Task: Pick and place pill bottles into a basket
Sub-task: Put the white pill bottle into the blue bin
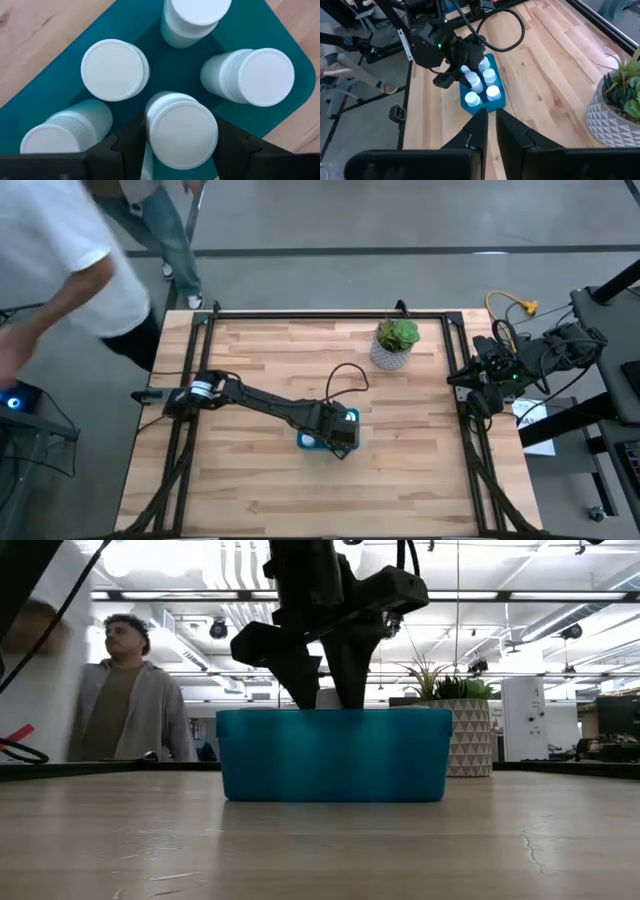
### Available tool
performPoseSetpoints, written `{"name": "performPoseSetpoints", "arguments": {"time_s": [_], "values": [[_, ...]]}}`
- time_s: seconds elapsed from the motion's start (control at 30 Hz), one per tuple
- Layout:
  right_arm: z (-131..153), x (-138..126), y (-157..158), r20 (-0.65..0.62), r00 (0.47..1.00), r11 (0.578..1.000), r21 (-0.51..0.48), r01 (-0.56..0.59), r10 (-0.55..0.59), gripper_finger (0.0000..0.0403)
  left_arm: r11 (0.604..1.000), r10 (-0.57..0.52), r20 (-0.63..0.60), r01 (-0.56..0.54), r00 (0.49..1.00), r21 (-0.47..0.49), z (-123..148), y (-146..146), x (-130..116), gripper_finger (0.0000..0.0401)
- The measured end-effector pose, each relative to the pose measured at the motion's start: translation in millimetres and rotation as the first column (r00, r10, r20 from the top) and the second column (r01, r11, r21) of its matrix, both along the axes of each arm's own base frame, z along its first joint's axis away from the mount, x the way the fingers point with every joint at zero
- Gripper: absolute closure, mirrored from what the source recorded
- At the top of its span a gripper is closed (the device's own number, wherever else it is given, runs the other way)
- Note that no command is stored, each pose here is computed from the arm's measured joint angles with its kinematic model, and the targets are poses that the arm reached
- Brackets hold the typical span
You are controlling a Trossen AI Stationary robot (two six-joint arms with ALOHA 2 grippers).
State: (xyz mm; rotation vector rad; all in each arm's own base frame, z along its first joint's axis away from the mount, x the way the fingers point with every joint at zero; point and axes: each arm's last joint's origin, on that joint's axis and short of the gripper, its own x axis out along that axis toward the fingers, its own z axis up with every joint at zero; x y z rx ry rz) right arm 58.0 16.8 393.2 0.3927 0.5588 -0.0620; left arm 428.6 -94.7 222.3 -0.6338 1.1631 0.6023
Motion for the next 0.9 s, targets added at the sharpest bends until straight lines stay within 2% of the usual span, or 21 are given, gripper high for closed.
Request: {"name": "performPoseSetpoints", "arguments": {"time_s": [0.37,0.7,0.9], "values": [[0.0,0.0,0.0,0.000,1.000,1.000,-0.002,-0.001,0.001,0.0371,1.000,-0.005,-0.004,0.005,1.000,0.002,-3.6,0.1,-0.5,0.0229],[0.0,0.0,0.0,0.000,1.000,1.000,-0.006,-0.004,0.004,0.0371,1.000,-0.005,0.013,0.005,1.000,-0.006,-3.6,-0.4,1.1,0.0157],[0.0,0.0,0.0,0.000,1.000,1.000,-0.005,-0.003,0.003,0.0371,1.000,-0.012,0.006,0.012,1.000,-0.007,-3.7,-0.4,0.6,0.0143]]}}
